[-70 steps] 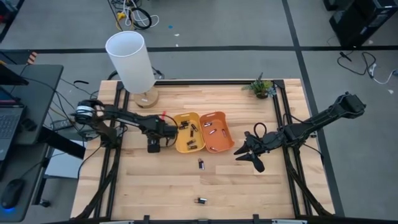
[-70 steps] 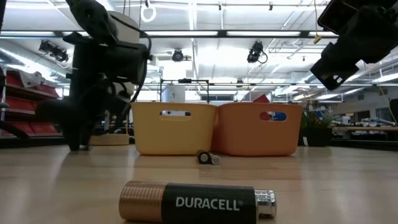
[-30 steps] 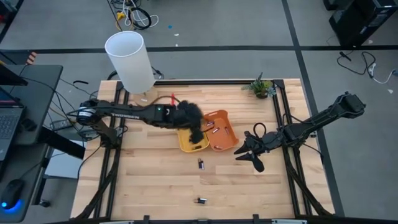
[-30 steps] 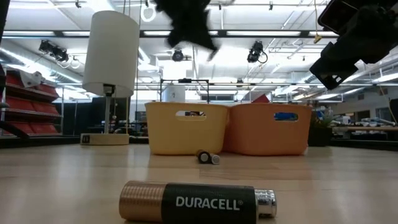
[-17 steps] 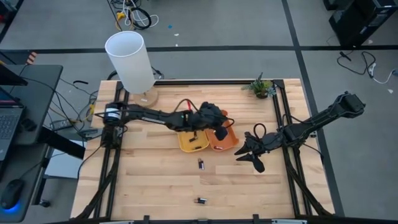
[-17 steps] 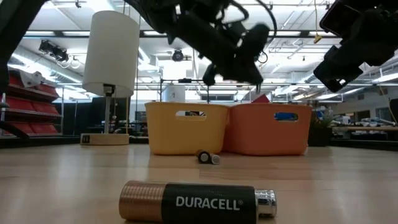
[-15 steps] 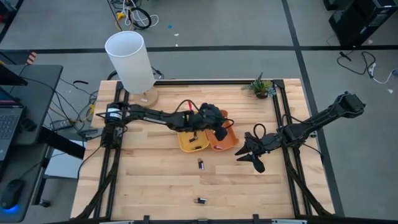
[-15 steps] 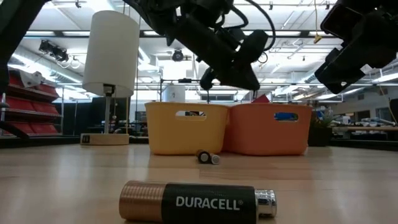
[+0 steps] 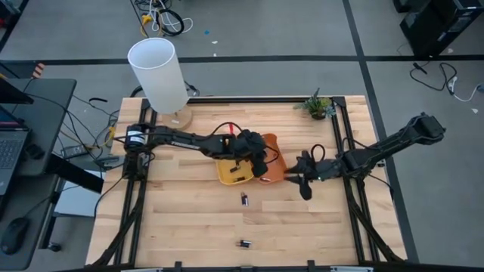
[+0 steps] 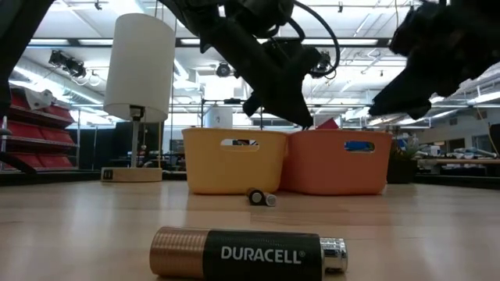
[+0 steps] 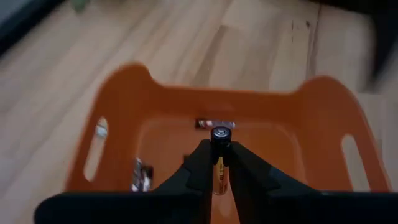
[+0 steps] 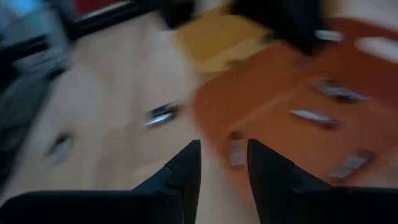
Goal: Sort batteries
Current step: Put the bottom left silver battery into the orange bin, then put the top black battery into the yellow bin
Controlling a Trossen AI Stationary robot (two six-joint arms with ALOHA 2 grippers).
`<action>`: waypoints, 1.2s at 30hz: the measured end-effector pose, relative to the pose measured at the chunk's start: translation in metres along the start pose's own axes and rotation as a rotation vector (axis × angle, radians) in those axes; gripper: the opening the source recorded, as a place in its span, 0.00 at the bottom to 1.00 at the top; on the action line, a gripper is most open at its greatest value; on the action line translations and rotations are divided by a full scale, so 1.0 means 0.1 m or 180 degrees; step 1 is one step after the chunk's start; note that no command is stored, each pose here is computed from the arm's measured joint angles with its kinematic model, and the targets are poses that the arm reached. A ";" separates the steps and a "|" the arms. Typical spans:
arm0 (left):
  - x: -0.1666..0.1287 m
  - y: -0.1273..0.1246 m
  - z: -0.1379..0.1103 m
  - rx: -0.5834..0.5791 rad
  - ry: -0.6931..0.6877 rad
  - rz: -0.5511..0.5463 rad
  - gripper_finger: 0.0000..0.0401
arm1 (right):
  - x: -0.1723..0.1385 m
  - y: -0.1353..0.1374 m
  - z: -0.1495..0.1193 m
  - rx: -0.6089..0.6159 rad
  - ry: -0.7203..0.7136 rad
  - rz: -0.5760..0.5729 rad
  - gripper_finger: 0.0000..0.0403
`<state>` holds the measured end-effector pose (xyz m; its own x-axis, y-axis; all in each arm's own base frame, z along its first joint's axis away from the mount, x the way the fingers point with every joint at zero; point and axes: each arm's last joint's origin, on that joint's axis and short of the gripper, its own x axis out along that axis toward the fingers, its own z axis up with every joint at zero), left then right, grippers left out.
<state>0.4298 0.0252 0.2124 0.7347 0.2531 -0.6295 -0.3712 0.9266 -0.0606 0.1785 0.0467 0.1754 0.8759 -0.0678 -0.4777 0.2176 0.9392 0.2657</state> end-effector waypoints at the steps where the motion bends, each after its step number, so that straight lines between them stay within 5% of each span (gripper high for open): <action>1: 0.00 0.02 0.01 0.0043 -0.0029 0.0003 0.13 | 0.01 -0.04 -0.01 0.0047 -0.0055 -0.0166 0.29; 13: 0.05 0.23 0.14 0.0231 -0.0185 -0.0356 0.17 | 0.04 -0.51 -0.04 0.0362 -0.0262 -0.1693 0.27; 22: 0.31 0.24 0.00 -0.0097 -0.0138 -0.0192 0.25 | 0.09 -0.72 -0.20 0.0445 0.0181 -0.1748 0.23; 28: 0.28 0.27 -0.04 0.0068 0.0043 -0.0107 0.34 | 0.13 -0.82 -0.49 0.0766 0.0278 -0.1687 0.22; 36: -0.15 0.26 0.20 0.0402 -0.0134 -0.0119 0.32 | 0.27 -0.71 -0.25 0.0760 -0.0068 -0.0853 0.21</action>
<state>0.4207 0.0516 0.2354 0.7708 0.2265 -0.5955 -0.2704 0.9626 0.0162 0.1765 -0.0131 0.1229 0.7824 -0.3105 -0.5399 0.5330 0.7822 0.3226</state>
